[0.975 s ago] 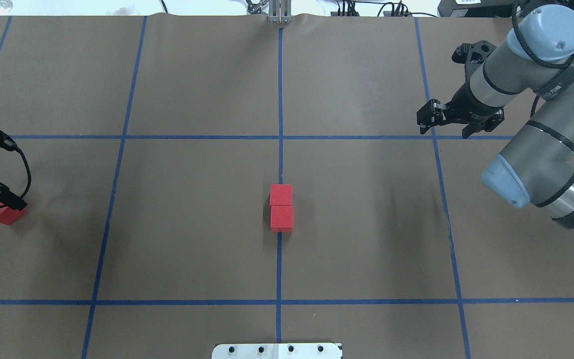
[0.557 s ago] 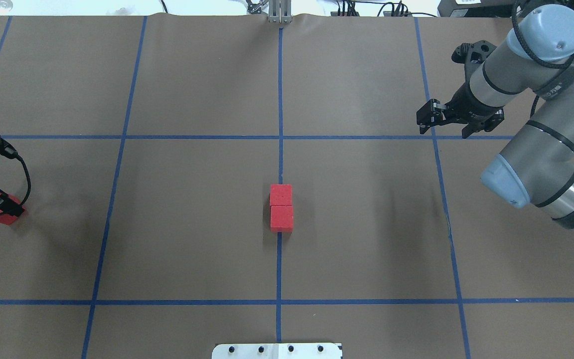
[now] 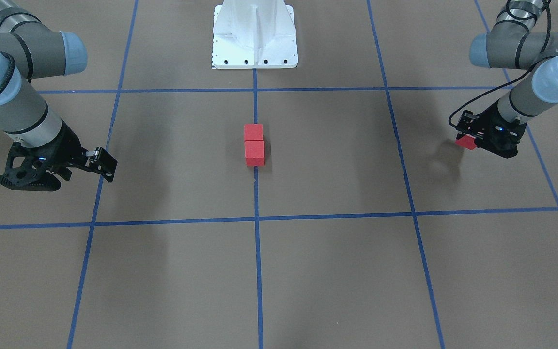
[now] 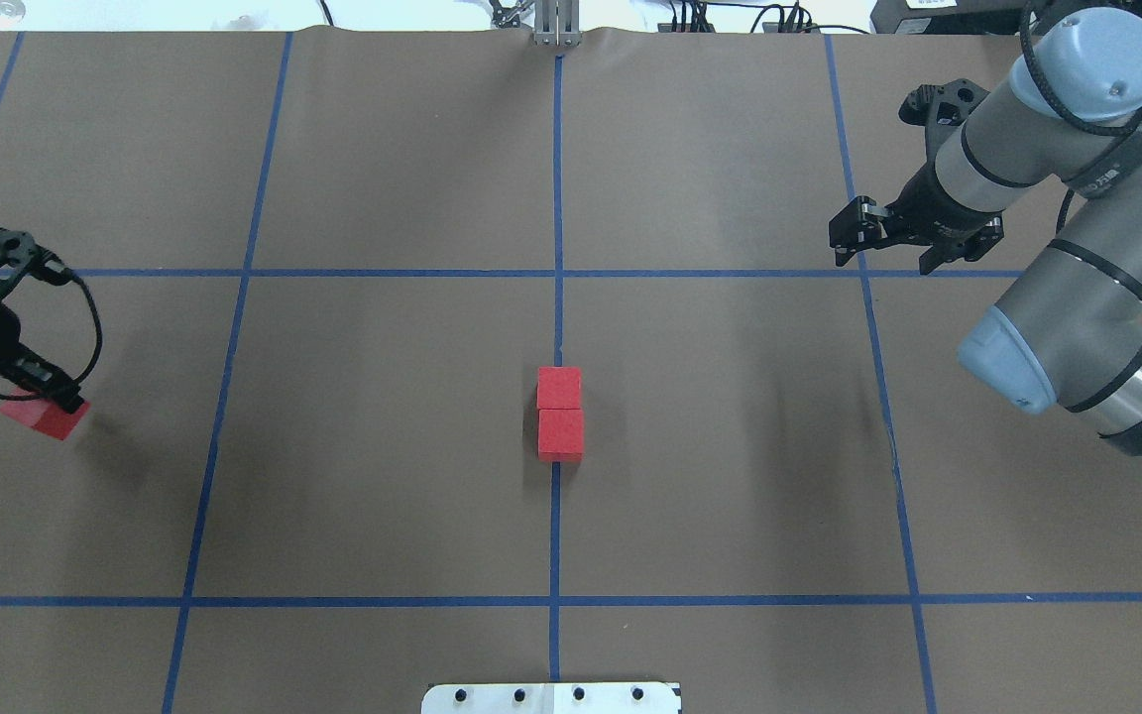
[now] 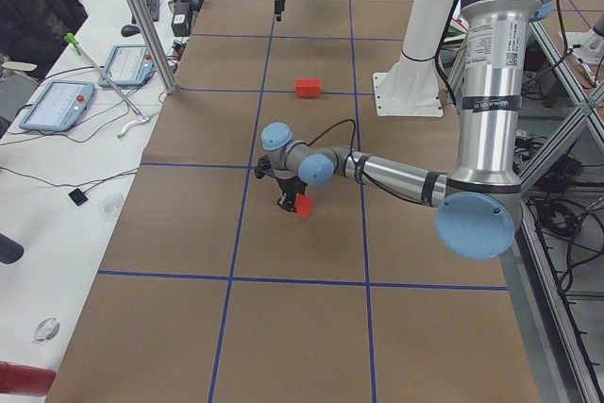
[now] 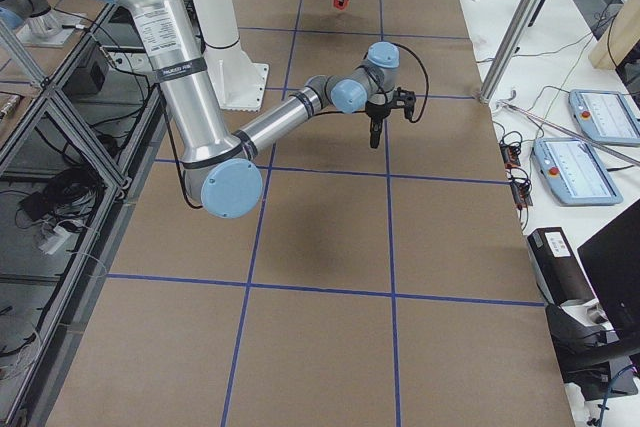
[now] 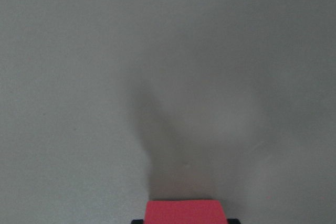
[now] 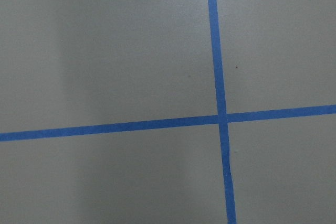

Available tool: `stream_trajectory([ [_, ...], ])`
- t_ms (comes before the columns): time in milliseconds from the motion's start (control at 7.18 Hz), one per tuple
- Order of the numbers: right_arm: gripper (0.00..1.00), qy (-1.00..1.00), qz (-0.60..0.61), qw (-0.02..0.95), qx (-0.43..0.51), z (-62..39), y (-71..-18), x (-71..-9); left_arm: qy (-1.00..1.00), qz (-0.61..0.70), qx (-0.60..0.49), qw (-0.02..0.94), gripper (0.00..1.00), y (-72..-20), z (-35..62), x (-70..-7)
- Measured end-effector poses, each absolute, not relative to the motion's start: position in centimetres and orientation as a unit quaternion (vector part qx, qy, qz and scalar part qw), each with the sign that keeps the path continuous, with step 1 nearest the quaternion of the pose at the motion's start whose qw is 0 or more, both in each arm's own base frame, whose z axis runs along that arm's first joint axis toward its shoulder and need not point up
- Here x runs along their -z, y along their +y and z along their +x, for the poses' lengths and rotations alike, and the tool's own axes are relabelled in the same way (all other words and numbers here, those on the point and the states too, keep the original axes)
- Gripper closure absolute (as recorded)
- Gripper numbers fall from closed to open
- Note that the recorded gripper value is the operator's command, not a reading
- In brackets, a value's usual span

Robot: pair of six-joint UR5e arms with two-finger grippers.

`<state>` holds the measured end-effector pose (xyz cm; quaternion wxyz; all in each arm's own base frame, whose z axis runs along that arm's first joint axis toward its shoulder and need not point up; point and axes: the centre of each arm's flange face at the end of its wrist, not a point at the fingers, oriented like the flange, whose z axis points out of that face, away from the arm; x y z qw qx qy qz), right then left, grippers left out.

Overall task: Form red blocks into L shape at center
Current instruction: 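Carry the red cube toward the two-cube row with the left gripper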

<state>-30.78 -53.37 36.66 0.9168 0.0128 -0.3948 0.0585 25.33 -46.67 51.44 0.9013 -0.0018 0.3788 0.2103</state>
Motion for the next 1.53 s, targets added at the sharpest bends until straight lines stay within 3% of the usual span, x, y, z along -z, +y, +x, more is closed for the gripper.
stream_trajectory([
  [279, 0.01, -0.395, 0.013, 0.917, -0.058, -30.8, -53.3, -36.6, 0.377, -0.080, -0.034, 0.922, 1.00, -48.3, 28.3, -40.1],
  [836, 0.01, -0.392, 0.015, 0.918, -0.056, -30.6, -53.6, -37.0, 0.331, -0.183, 0.340, 0.861, 1.00, -43.4, 44.8, -24.4],
  [1254, 0.01, -0.387, 0.014, 0.920, -0.060, -30.3, -53.6, -37.6, 0.335, -0.249, 0.526, 0.741, 1.00, -43.8, 52.8, -22.9],
  [1532, 0.01, -0.384, 0.010, 0.921, -0.065, -29.7, -53.5, -38.4, 0.344, -0.289, 0.580, 0.679, 1.00, -44.5, 55.1, -23.2],
])
